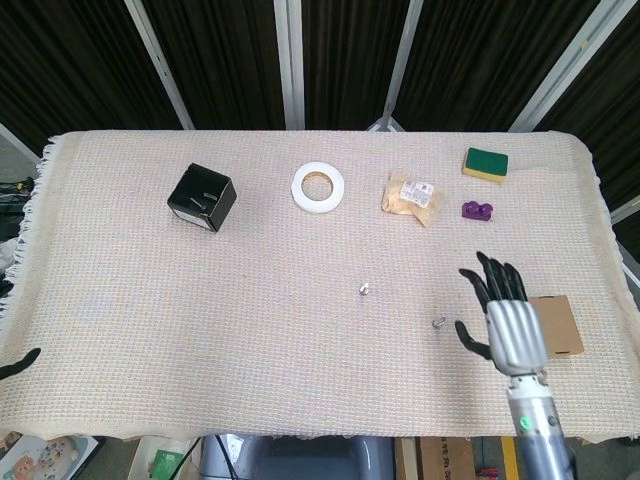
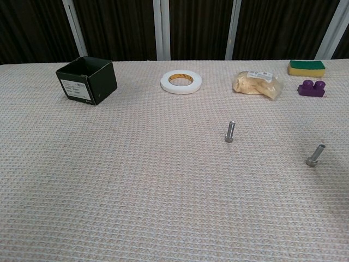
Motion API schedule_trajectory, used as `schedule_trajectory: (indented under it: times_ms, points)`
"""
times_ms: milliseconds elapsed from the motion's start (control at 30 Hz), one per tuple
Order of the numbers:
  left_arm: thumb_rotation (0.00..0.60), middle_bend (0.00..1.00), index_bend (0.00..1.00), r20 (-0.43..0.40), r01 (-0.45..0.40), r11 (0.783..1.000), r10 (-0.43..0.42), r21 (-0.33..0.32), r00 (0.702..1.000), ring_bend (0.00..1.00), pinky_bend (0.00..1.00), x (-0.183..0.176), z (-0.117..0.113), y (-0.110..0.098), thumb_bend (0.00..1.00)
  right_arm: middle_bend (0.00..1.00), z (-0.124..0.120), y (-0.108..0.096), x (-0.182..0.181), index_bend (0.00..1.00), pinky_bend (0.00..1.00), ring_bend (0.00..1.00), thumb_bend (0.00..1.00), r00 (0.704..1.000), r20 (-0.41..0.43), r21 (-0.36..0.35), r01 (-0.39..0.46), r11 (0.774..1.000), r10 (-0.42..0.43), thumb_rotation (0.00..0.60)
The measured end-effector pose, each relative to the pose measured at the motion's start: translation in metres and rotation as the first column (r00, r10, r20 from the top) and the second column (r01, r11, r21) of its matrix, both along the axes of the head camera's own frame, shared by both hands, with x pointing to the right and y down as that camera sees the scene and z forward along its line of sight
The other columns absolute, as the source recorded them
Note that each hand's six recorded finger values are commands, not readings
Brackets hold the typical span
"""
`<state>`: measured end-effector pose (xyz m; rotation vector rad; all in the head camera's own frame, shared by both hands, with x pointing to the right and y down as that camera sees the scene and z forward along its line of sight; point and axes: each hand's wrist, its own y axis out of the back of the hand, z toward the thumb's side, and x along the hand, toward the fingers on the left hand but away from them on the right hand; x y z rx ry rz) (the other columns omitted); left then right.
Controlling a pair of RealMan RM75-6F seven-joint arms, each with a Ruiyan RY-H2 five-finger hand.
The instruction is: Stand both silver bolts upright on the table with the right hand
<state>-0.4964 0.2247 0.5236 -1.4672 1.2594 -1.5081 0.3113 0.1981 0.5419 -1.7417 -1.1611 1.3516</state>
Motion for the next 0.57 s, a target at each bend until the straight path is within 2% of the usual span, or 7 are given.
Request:
schedule_trajectory:
  times_ms: [100,200,300,400,567]
  points:
    - [0.600,0.15,0.16,0.001,-0.005,1.000,0.005,0.000,1.000,0.01,0.05,0.001,0.000,0.001,0.15,0.00,-0.003,0.033,0.038,0.12,0.00,0.00,0.24,0.997,-0.072,-0.038,0.020,0.999,-0.022,0.600]
    - [0.600,0.14,0.15,0.003,-0.012,1.000,0.012,-0.003,1.000,0.01,0.05,0.002,0.001,0.001,0.15,0.00,-0.003,0.050,0.062,0.10,0.00,0.00,0.23,0.992,-0.122,-0.045,0.014,0.999,-0.019,0.600]
    - [0.600,0.12,0.14,0.005,-0.015,1.000,0.016,-0.002,1.000,0.01,0.05,0.003,0.001,0.001,0.15,0.00,-0.002,0.056,0.074,0.08,0.00,0.00,0.23,0.987,-0.160,-0.029,0.021,0.999,-0.025,0.600]
    - [0.600,0.12,0.14,0.004,-0.015,1.000,0.015,-0.001,1.000,0.01,0.05,0.003,0.001,0.002,0.15,0.00,-0.005,0.055,0.079,0.08,0.00,0.00,0.23,0.981,-0.193,0.019,0.031,0.999,-0.027,0.600]
    - [0.600,0.12,0.14,0.003,-0.020,1.000,0.020,-0.005,1.000,0.01,0.05,0.004,0.002,0.002,0.15,0.00,-0.006,0.055,0.082,0.08,0.00,0.00,0.23,0.979,-0.201,0.038,0.021,0.999,-0.013,0.600]
